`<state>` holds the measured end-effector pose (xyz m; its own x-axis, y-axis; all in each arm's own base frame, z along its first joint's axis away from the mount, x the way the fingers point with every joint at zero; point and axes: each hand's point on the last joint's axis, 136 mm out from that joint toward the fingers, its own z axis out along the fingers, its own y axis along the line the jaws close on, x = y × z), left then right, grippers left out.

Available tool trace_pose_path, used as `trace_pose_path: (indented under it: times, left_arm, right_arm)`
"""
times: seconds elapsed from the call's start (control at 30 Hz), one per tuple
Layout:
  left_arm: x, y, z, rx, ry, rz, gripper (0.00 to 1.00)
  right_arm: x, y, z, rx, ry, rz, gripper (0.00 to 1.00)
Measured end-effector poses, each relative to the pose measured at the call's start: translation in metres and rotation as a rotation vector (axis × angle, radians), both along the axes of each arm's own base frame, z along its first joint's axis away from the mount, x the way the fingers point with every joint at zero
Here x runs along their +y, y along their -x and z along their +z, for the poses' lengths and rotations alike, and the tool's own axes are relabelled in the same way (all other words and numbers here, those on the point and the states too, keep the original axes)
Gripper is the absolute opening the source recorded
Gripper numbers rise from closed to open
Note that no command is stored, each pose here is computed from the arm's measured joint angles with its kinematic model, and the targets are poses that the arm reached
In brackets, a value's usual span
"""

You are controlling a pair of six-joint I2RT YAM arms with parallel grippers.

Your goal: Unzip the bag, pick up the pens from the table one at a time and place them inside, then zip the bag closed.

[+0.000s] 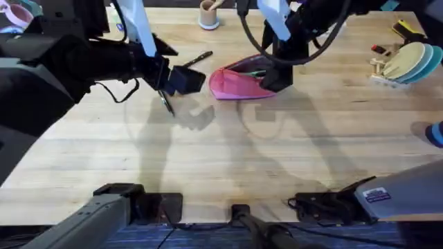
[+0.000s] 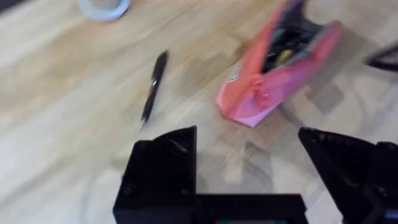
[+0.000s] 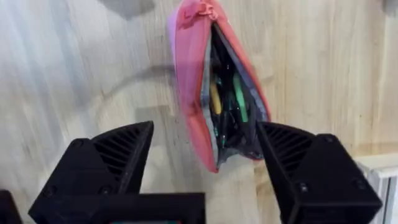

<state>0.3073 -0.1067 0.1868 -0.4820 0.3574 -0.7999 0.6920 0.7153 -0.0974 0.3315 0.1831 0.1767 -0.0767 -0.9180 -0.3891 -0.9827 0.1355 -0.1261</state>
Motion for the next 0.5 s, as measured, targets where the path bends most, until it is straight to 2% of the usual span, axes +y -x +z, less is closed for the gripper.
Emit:
trace_pose_path:
  times: [0.23, 0.33, 0.5]
  left_arm:
    - [0.028, -0.012, -0.013, 0.158, 0.036, 0.323, 0.993]
    - [0.035, -0.014, -0.015, 0.185, 0.044, 0.397, 0.993]
    - [0.040, -0.015, -0.016, 0.203, 0.054, 0.446, 0.993]
  right_arm:
    - [-0.001, 0.004, 0.019, 0.008, -0.049, -0.135, 0.995]
    - [-0.002, 0.006, 0.024, 0.024, -0.069, -0.194, 0.997]
    - [-0.002, 0.007, 0.027, 0.045, -0.087, -0.259, 0.997]
